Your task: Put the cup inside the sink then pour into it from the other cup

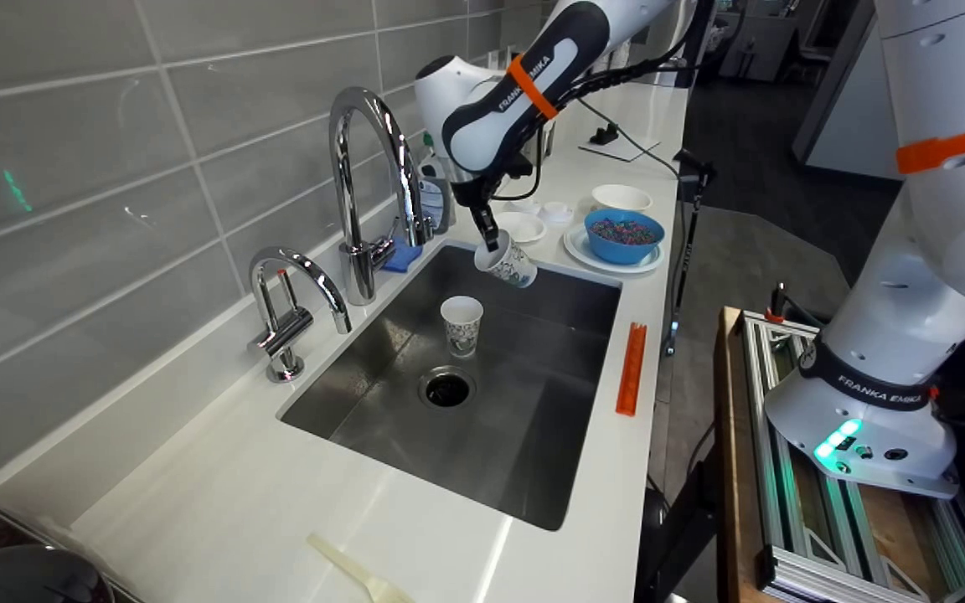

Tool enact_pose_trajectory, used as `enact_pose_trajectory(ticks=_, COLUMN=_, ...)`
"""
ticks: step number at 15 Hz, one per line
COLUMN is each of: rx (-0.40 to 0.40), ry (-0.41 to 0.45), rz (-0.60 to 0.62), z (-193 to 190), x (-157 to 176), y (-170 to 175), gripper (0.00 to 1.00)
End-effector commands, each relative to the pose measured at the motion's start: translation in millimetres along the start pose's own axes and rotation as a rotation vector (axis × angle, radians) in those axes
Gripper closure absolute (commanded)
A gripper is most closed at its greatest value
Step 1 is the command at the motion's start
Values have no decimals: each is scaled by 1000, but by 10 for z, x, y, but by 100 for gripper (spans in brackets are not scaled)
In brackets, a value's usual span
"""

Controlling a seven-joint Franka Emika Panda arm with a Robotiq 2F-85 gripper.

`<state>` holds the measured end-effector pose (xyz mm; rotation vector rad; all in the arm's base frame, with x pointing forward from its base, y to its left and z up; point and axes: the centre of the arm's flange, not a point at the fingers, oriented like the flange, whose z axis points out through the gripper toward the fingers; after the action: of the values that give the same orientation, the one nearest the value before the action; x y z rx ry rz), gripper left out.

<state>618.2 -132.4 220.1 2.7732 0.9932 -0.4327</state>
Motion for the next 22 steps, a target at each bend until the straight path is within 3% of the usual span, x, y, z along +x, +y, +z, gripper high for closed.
enact_pose_trajectory(ticks=1, rx=0, ry=0, rz=0, z=-1, x=1, y=2, gripper=99)
enact_pose_trajectory(ticks=14, rx=-159, ry=-133, rz=51, z=-40, x=237, y=-268, gripper=99)
enact_pose_trajectory(ticks=22, rx=-200, ry=-187, rz=45, z=-17, x=344, y=-347, gripper=99)
